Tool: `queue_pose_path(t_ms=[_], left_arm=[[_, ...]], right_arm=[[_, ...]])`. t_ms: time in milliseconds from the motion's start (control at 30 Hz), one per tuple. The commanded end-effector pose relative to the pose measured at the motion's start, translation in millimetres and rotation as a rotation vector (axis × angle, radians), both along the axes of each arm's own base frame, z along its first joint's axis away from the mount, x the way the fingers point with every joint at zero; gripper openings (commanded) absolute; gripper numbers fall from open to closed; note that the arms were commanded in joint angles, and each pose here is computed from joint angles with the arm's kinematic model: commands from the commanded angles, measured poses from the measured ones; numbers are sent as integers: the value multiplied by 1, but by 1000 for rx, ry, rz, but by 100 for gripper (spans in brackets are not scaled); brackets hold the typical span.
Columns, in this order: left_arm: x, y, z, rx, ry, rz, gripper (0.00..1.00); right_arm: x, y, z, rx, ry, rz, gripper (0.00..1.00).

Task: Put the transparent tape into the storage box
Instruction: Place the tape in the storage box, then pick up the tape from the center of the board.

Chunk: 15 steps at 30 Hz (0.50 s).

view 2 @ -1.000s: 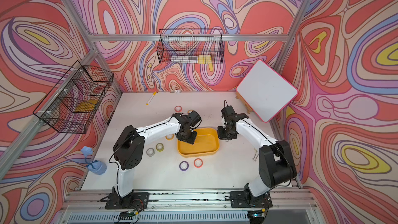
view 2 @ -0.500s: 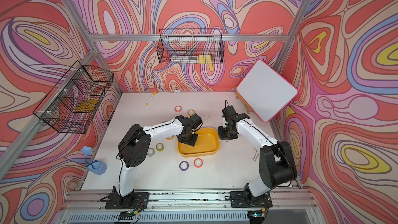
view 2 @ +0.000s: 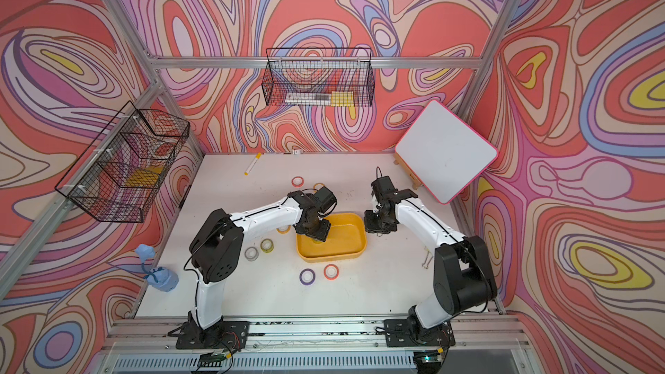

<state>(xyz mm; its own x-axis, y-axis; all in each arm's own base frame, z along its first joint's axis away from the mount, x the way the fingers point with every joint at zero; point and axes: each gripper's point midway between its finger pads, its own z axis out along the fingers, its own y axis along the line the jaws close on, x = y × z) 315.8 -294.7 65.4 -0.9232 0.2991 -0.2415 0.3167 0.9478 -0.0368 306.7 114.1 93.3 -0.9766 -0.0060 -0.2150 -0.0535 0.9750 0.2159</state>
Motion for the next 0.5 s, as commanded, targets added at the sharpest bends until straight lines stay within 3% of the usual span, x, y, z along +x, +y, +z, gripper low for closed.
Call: queue_pose_path(t_ms=[0,200,467], left_arm=[[-1,13,48,6,-99,-5,68],[-17,61,64,97,-101,26,70],[-38,135,38,45,-12,189,70]], right_arm=[[1,1,7,22,-24,-3,32],[1,4,7,38,-24,15,33],[-2,9,5,61,-12,39,34]])
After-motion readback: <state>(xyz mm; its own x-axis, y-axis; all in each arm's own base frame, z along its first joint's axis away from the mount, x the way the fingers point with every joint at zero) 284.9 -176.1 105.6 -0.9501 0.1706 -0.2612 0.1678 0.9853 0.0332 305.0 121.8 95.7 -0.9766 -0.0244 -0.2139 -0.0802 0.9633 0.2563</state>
